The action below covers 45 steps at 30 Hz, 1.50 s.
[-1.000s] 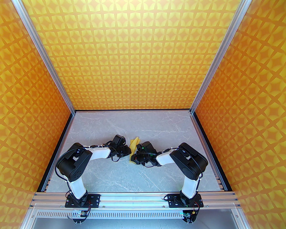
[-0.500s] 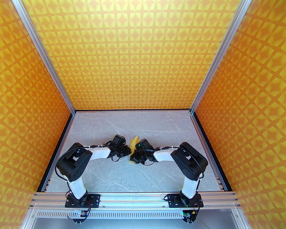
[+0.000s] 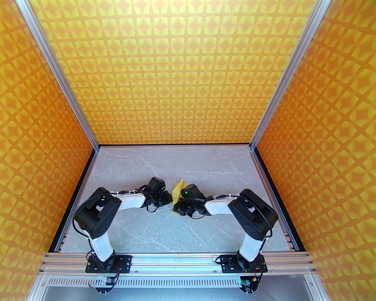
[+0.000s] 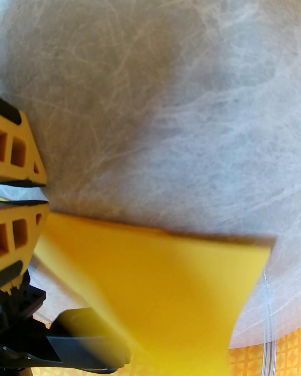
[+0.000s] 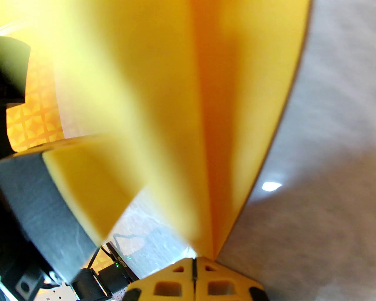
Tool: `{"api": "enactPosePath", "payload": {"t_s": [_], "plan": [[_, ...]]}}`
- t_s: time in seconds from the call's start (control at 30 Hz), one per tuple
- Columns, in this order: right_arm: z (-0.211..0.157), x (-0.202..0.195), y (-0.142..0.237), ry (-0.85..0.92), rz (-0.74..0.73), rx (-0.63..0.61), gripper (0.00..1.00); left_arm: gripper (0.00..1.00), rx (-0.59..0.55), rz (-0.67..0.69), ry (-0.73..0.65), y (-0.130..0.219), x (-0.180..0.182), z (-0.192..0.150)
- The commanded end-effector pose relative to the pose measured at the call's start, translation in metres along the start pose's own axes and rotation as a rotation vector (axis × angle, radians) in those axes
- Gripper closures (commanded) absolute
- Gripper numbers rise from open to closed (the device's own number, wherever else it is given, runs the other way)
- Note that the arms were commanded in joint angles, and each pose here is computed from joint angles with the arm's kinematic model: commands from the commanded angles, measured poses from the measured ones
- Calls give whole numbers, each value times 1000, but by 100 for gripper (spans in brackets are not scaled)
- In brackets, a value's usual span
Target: Fold a paper plane with a square sheet of paper (fold left side to right side)
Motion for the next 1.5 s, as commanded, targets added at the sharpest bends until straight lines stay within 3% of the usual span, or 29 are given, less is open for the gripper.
{"api": "enactPosePath", "payload": {"t_s": [0.0,0.27,0.57,0.93,1.27,1.47], "plan": [[8,0,9,22,15,-69,94,82,12,-22,-30,-26,-1,-3],[10,-3,5,16,8,-41,96,82,4,-31,-30,-21,-4,-1],[10,-7,0,16,-9,-25,95,78,-72,-118,-96,9,-33,14],[8,-10,-1,7,-16,-17,95,73,-238,-182,-155,47,-55,25],[7,-12,-2,0,-16,-11,95,72,-164,-175,-197,33,-59,26],[7,-13,-2,-2,-18,-13,95,80,-153,-164,-205,25,-58,28]]}}
Point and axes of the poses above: each hand's point on the last joint's axis, 136 mm out from that joint toward the fingers, its own y axis back along the fingers, its own x axis along the line the jaws close on, z = x × y, the point moved 7 cm from there along y, back along the fingers, and after that the axes turned 7 degrees about y, right-handed, at the moved point
